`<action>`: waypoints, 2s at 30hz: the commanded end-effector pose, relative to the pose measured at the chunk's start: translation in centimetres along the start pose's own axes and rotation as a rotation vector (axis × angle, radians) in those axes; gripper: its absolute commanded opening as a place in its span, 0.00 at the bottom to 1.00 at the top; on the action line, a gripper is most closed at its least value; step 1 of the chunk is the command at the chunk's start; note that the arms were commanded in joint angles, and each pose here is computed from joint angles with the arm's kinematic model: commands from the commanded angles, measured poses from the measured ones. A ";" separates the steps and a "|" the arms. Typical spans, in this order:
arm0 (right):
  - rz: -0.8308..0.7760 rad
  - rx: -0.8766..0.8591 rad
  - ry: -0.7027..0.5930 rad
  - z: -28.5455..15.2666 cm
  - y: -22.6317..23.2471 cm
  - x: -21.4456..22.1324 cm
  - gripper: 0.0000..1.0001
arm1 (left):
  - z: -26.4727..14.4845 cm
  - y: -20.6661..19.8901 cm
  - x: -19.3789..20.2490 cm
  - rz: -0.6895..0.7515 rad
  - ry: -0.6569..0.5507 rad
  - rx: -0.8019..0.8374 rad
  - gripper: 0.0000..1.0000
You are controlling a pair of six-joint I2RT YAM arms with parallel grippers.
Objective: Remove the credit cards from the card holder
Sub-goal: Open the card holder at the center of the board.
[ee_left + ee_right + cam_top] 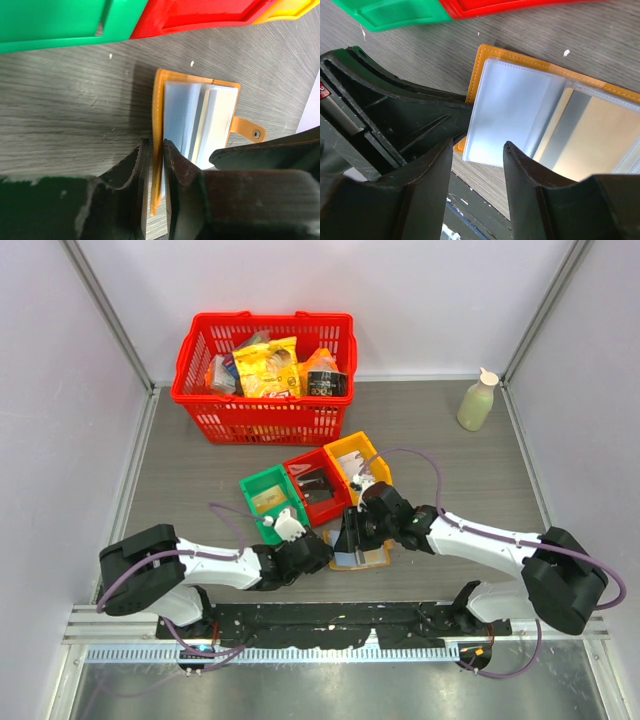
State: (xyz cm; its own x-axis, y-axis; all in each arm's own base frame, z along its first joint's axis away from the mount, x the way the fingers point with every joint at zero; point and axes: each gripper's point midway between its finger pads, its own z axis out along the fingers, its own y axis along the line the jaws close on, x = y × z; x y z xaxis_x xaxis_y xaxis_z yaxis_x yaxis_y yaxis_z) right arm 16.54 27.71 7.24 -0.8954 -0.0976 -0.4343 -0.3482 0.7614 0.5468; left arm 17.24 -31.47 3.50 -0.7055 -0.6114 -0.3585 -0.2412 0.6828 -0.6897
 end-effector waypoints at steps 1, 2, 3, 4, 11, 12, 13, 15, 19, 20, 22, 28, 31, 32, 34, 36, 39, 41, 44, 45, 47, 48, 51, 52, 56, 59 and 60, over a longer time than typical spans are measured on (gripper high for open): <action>-0.028 -0.034 -0.053 -0.2 1.2 -1.6 0.50 | -1.0 0.5 -1.2 -0.018 -0.039 0.003 0.24; -0.032 -0.011 -0.065 -0.4 0.8 -1.8 0.50 | -1.4 0.6 -1.4 -0.018 -0.043 0.001 0.27; -0.026 0.047 -0.079 -0.6 -0.4 -2.0 0.50 | -1.8 0.7 -1.7 -0.011 -0.052 -0.001 0.30; -0.032 0.076 -0.087 -0.7 -1.1 -2.1 0.51 | -2.2 0.8 -2.0 -0.009 -0.062 -0.003 0.33; -0.016 0.221 -0.118 -1.9 -5.2 -1.9 0.48 | -5.2 -0.2 -4.0 0.027 -0.127 0.012 0.40; -0.009 0.233 -0.124 -2.0 -5.6 -2.0 0.47 | -5.4 -0.7 -4.1 0.031 -0.127 0.028 0.40; -0.008 0.240 -0.127 -2.1 -5.9 -1.9 0.45 | -5.4 -1.4 -4.1 0.037 -0.127 0.050 0.40; 0.000 0.262 -0.126 -2.3 -6.7 -1.9 0.45 | -5.5 -3.3 -3.8 0.056 -0.118 0.112 0.40; 0.017 0.294 -0.118 -2.4 -8.2 -1.6 0.45 | -4.4 -5.7 -2.5 0.151 -0.061 0.134 0.32; 0.022 0.298 -0.111 -2.4 -8.5 -1.4 0.45 | -4.1 -6.6 -2.1 0.161 -0.043 0.150 0.29; 0.025 0.297 -0.105 -2.3 -8.6 -1.3 0.45 | -3.2 -7.2 -1.6 0.182 -0.025 0.145 0.22; 0.030 0.281 -0.089 -1.9 -8.5 -0.8 0.45 | -0.6 -4.5 -0.4 0.179 0.024 0.062 0.13; 0.032 0.275 -0.082 -1.7 -8.5 -0.7 0.45 | 0.2 -2.5 0.5 0.155 0.048 0.009 0.08; 0.032 0.270 -0.084 -1.7 -8.4 -0.7 0.45 | 0.4 -1.8 0.8 0.139 0.054 -0.003 0.07; 0.033 0.263 -0.080 -1.6 -8.3 -0.7 0.45 | 0.7 -0.9 1.0 0.111 0.063 -0.020 0.05; 0.035 0.257 -0.078 -1.6 -8.2 -0.7 0.44 | 0.9 -0.4 1.1 0.100 0.065 -0.030 0.04; 0.035 0.248 -0.066 -1.5 -8.0 -0.5 0.42 | 0.9 -0.1 1.1 0.094 0.062 -0.036 0.03; 0.035 0.237 -0.061 -1.3 -7.8 -0.4 0.42 | 0.9 0.0 1.1 0.089 0.063 -0.037 0.03; 0.038 0.233 -0.053 -1.2 -7.8 -0.3 0.41 | 0.9 0.0 1.2 0.088 0.064 -0.036 0.02; 0.041 0.232 -0.051 -1.1 -7.8 -0.2 0.41 | 0.9 0.0 1.2 0.088 0.064 -0.036 0.02; 0.041 0.234 -0.049 -1.1 -7.9 -0.2 0.41 | 1.0 0.0 1.2 0.090 0.064 -0.036 0.02; 0.042 0.229 -0.048 -1.1 -7.8 -0.2 0.41 | 1.0 0.0 1.2 0.089 0.065 -0.035 0.02; 0.047 0.222 -0.036 -0.9 -7.7 -0.1 0.41 | 1.1 0.0 1.3 0.089 0.069 -0.035 0.01; 0.049 0.219 -0.033 -0.9 -7.6 0.0 0.41 | 1.2 0.0 1.3 0.087 0.069 -0.035 0.01; 0.067 0.295 -0.029 -1.0 -9.0 0.2 0.42 | 1.1 0.0 1.3 0.086 0.068 -0.032 0.01; 0.066 0.306 -0.013 -0.8 -9.2 0.5 0.44 | 1.1 -0.1 1.3 0.085 0.067 -0.031 0.01; 0.070 0.303 -0.007 -0.8 -9.2 0.6 0.44 | 1.1 -0.2 1.3 0.085 0.067 -0.029 0.01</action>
State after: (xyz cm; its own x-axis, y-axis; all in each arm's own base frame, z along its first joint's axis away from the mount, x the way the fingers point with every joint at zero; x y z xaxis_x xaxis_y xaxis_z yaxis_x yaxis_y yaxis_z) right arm 18.81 20.87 3.38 -0.9032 -0.0394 -0.4274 -0.2179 0.8999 0.3776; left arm 17.00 -33.07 2.83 -0.7695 -0.5228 -0.3667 -0.1941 0.7386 -0.6456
